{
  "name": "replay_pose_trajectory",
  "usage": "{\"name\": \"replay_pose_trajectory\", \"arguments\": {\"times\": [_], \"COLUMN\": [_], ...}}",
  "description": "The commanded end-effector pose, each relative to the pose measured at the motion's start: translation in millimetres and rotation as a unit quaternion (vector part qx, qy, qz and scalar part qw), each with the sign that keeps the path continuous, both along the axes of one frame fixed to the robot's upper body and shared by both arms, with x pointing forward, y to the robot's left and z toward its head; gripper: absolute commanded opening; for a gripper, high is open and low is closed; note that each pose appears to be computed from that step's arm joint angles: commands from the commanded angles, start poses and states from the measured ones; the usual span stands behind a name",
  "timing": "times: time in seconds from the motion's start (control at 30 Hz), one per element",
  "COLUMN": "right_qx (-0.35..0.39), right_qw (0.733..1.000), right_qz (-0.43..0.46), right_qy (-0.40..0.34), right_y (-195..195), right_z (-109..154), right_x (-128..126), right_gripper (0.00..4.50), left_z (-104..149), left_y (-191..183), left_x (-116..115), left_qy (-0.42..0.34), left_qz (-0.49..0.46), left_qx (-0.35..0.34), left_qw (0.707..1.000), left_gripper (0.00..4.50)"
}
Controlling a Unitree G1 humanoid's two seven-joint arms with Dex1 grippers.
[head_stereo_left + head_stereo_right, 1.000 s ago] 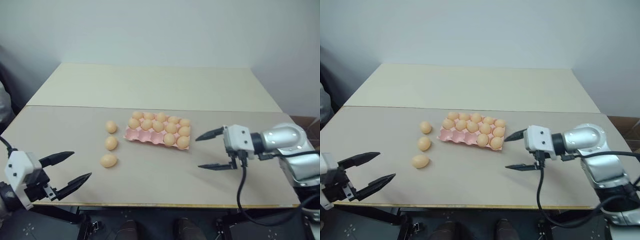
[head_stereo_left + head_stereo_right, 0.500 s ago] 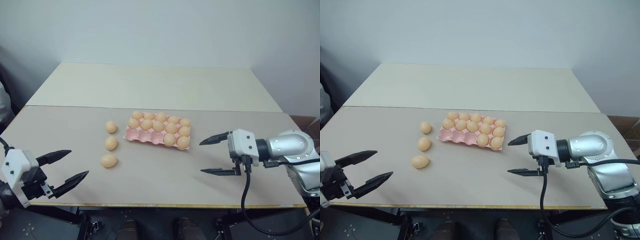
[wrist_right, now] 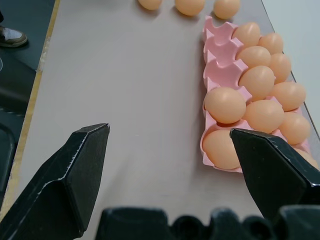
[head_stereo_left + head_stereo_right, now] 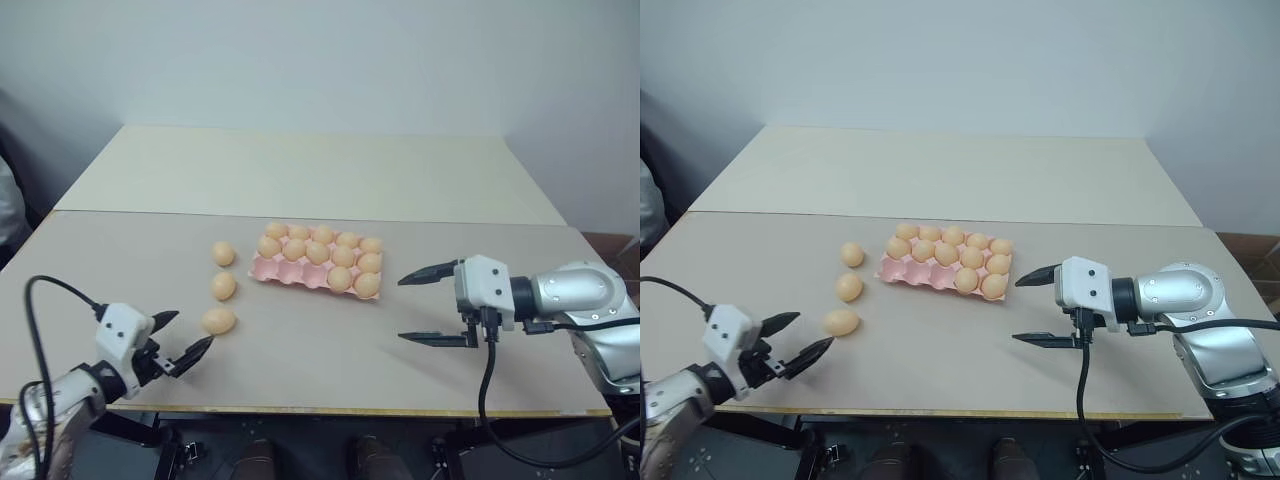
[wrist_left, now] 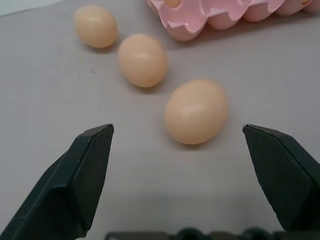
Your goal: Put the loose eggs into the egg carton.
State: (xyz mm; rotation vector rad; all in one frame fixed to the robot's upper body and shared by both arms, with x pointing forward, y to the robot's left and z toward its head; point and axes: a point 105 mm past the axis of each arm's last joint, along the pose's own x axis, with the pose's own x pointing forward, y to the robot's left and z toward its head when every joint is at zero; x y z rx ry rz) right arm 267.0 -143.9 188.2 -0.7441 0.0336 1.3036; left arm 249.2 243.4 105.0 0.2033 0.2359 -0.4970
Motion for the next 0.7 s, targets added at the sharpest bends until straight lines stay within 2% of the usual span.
{"name": "replay_pose_trajectory", "arguments": {"times": [0.03, 0.37, 0.53, 0.63, 0.7], "right_qx": [0.004, 0.006, 0.003, 0.001, 0.001], "right_qw": [0.999, 0.999, 0.999, 0.999, 0.999], "right_qz": [0.005, -0.016, -0.024, -0.029, -0.031], "right_qy": [-0.032, -0.042, -0.043, -0.044, -0.044], "right_y": [3, 1, -1, -2, -2], "right_z": [14, 15, 16, 16, 16], "right_x": [-2, -3, -4, -4, -5], "right_gripper": [4.48, 4.48, 4.48, 4.50, 4.50], "left_z": [-1, -17, -19, -22, -21], "left_y": [-7, -31, -38, -41, -42], "left_x": [11, 37, 39, 33, 31], "left_qy": [-0.016, -0.017, -0.001, 0.012, 0.013], "left_qz": [-0.013, -0.058, -0.085, -0.108, -0.113], "left_qx": [0.005, 0.004, -0.008, 0.001, -0.004], "left_qw": [1.000, 0.998, 0.996, 0.994, 0.994], "left_gripper": [4.50, 4.50, 4.50, 3.94, 3.37]}}
